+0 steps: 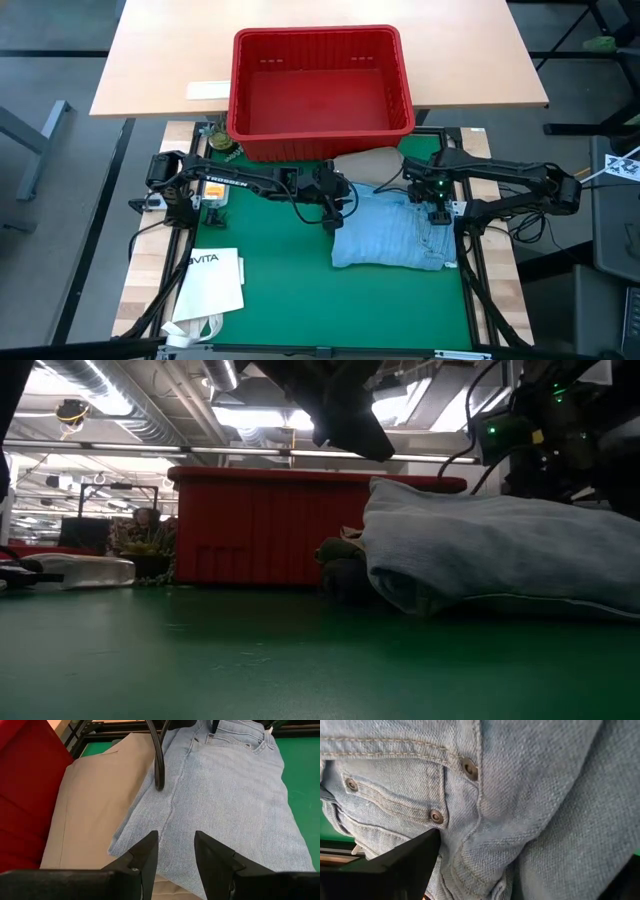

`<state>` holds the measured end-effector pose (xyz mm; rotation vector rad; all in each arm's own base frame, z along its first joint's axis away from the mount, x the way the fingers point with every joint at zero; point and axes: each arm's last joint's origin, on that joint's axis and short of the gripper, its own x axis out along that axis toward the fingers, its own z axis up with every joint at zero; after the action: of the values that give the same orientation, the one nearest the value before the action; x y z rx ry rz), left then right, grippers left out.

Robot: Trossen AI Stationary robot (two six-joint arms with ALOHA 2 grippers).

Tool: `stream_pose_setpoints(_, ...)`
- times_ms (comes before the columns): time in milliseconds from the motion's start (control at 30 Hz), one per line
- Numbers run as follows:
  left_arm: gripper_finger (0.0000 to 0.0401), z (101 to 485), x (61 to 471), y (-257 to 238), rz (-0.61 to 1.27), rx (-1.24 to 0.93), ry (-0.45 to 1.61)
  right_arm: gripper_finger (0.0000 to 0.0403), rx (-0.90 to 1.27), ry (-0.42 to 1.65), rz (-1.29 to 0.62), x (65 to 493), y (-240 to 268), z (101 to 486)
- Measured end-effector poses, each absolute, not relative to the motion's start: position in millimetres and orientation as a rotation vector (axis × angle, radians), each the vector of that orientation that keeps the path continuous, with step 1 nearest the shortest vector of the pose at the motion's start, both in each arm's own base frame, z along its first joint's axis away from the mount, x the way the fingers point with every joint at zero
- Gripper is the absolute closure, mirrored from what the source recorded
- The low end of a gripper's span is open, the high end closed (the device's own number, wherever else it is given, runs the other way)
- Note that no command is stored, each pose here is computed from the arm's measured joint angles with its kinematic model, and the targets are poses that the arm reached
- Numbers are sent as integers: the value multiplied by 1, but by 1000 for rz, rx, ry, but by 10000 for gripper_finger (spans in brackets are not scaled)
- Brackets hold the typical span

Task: Fold Laundry from Bin
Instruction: Stack the light blue pants on top of the gray shorts

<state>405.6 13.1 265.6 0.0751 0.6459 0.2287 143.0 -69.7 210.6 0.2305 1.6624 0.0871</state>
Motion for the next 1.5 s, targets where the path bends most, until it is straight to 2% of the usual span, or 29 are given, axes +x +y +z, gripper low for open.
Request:
stream_pose_setpoints(333, 277, 265, 406, 13, 228, 75, 646, 68, 272, 1659, 24, 144, -70, 210)
stream_pose_setpoints(900, 277, 266, 406, 13, 227, 81, 647, 266, 271, 1651, 40, 144, -70, 210)
stream_pose_setpoints(1100, 277, 266, 406, 13, 229, 73, 641, 321, 279, 1655, 48, 144, -70, 211)
stream_pose_setpoints(1233, 277, 266, 406, 13, 229, 72, 641, 339, 317, 1651, 79, 143, -68, 211)
stream_pose_setpoints(1500, 277, 266, 406, 13, 230, 71, 641, 339, 381, 1652, 127, 141, -65, 212)
